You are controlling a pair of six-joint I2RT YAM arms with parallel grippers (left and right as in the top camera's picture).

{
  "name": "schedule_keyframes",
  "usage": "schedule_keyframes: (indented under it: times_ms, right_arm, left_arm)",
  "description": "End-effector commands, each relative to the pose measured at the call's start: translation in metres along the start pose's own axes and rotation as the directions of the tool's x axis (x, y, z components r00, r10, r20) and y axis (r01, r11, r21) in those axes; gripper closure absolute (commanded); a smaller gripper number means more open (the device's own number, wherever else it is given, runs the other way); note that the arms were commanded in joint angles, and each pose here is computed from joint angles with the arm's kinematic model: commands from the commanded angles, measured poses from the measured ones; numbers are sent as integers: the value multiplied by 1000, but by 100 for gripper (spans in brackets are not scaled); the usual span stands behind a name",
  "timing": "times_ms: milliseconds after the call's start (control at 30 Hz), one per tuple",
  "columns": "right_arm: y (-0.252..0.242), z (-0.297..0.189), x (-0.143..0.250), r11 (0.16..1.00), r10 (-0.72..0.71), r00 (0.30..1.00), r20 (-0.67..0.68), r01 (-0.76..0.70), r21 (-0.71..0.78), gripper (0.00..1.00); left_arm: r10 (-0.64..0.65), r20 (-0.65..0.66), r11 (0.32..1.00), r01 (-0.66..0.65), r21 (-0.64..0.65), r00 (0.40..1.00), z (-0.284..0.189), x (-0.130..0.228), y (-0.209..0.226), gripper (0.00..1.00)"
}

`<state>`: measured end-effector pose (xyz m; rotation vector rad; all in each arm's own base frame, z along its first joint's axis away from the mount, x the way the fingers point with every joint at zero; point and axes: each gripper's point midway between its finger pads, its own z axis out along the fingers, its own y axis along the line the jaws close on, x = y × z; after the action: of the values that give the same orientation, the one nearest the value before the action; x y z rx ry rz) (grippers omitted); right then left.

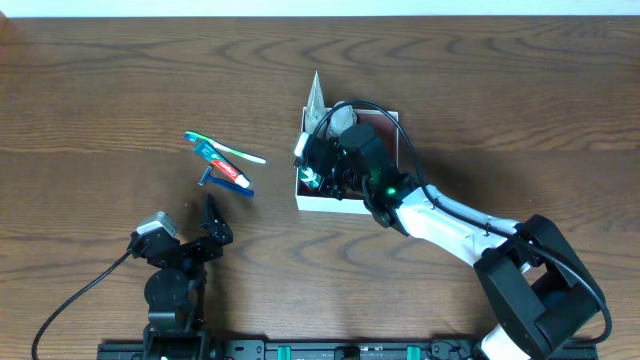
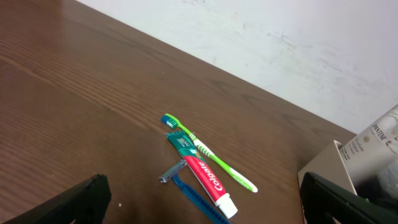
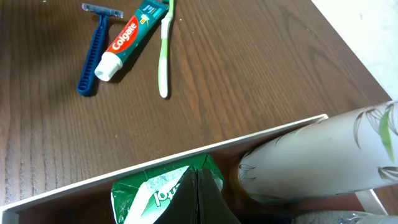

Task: Pack container
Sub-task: 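Lower the Dettol soap into the box's front-left area and release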

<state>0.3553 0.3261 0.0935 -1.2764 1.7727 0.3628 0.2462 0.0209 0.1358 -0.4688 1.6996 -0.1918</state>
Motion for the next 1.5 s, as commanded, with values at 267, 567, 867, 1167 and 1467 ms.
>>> schedule_keyframes:
  times_ms: [267, 567, 867, 1167, 1467]
  right_arm:
    - [13, 4, -1, 999, 26, 1000, 5, -26, -47, 99]
    - [21, 9, 3, 997, 32, 999, -4, -32, -75, 99]
    - [24, 15, 13, 995, 44, 999, -24, -46, -87, 99]
    - [27, 15, 19, 994, 51, 998, -48, -55, -96, 99]
    - [23, 15, 24, 996, 52, 996, -69, -57, -75, 99]
  left_arm:
    - [18, -46, 999, -19, -33, 999, 2, 17, 10, 2]
    - [18, -46, 999, -19, -33, 999, 2, 17, 10, 2]
    - [18, -46, 999, -19, -33, 999, 2, 17, 10, 2]
    - [18, -46, 999, -19, -33, 999, 2, 17, 10, 2]
    - [18, -46, 999, -19, -33, 999, 2, 17, 10, 2]
